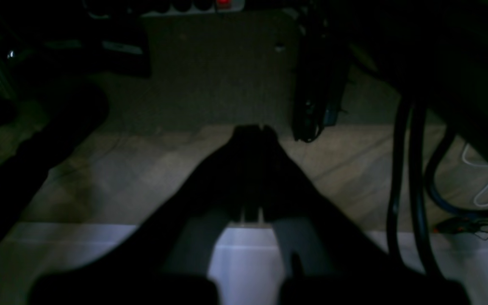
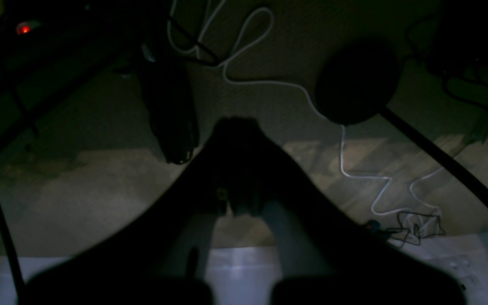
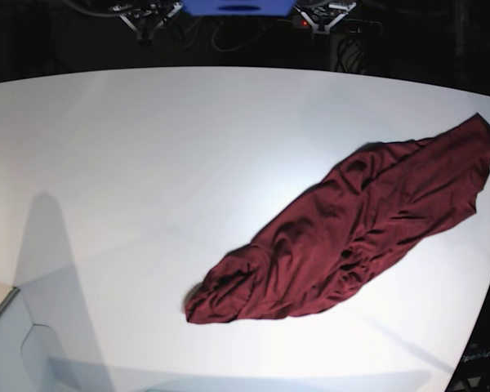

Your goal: Layout the t-shirt on the table in an organized manner, then fold the t-shirt properly

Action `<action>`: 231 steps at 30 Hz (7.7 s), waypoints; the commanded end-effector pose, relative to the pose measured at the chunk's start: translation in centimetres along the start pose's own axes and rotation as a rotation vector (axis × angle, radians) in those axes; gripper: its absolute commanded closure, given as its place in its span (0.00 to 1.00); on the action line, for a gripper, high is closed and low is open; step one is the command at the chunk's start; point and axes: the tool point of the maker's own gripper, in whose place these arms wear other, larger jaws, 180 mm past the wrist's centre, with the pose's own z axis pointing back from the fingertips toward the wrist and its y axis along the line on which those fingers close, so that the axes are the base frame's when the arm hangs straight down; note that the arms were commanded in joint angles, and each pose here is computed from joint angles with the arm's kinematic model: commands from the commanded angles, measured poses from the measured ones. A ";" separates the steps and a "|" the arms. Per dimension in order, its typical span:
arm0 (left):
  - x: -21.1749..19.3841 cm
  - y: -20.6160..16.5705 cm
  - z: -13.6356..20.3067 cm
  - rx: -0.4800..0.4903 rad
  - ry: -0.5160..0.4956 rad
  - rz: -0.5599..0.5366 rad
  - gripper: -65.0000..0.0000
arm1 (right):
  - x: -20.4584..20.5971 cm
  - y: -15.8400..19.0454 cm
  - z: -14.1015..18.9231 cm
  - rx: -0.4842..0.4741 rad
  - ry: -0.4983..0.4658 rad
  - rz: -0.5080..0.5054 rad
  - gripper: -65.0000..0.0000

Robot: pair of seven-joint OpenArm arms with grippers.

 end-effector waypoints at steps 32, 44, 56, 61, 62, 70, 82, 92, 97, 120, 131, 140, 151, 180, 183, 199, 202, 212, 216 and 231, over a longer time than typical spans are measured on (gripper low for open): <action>0.2 0.2 0.0 0.011 -0.004 -0.007 1.00 | -0.5 0.2 0.1 0.015 -0.003 0.004 1.00; -0.7 2.2 0.1 0.037 0.007 -0.005 1.00 | 0.2 -0.3 1.0 0.007 -0.105 0.010 1.00; -0.9 5.0 6.0 0.067 -0.268 -0.064 1.00 | 0.3 -3.5 6.9 -0.032 -0.305 0.064 1.00; 2.0 5.0 10.7 0.036 -0.427 -0.028 1.00 | 3.1 -4.1 11.6 -0.039 -0.409 0.099 1.00; 2.5 5.1 11.7 0.022 -0.457 -0.004 1.00 | 3.9 -4.4 12.8 -0.046 -0.436 0.100 1.00; 7.0 4.1 19.5 -0.090 -0.664 0.071 1.00 | 10.2 -3.7 22.8 -0.044 -0.692 0.123 1.00; 11.1 8.5 30.5 0.030 -0.934 0.126 1.00 | 15.6 -2.2 30.1 -0.019 -0.929 0.132 1.00; 11.9 17.3 34.0 0.301 -1.050 0.273 1.00 | 20.2 2.6 31.9 0.105 -1.062 0.139 1.00; 12.0 21.8 35.8 0.431 -1.080 0.390 0.78 | 21.4 5.0 32.3 0.170 -1.073 0.156 1.00; 13.8 27.2 33.1 0.194 -0.960 0.737 0.54 | 33.2 13.6 35.1 0.284 -1.129 0.326 0.58; 11.2 27.3 36.2 0.286 -1.001 0.758 0.54 | 43.5 17.1 29.2 0.219 -0.982 0.383 0.58; 9.7 28.5 36.8 0.331 -1.004 0.794 0.54 | 46.8 17.5 26.5 0.227 -0.974 0.455 0.58; 8.8 28.6 36.5 0.348 -0.976 0.794 0.54 | 48.7 16.5 24.7 0.214 -1.003 0.450 0.58; 10.3 28.8 37.4 0.334 -1.034 0.798 0.54 | 36.4 9.8 19.7 0.143 -0.834 0.493 1.00; 10.6 28.7 37.4 0.327 -1.044 0.803 0.54 | 34.2 10.1 22.3 0.163 -0.875 0.509 1.00; 10.7 28.7 37.4 0.326 -1.045 0.802 0.59 | 31.9 9.6 30.1 0.176 -0.955 0.451 0.92; 10.6 28.6 37.4 0.324 -1.043 0.802 0.55 | 31.9 10.2 29.7 0.186 -0.924 0.439 0.75; 10.6 28.6 37.3 0.324 -1.040 0.802 0.45 | 32.1 12.5 25.8 0.226 -0.817 0.396 0.52; 10.6 28.6 37.3 0.324 -1.039 0.802 0.45 | 31.8 13.0 23.3 0.229 -0.749 0.389 0.52; 10.7 28.6 37.3 0.321 -1.043 0.802 0.45 | 31.5 12.1 27.1 0.223 -0.819 0.394 1.00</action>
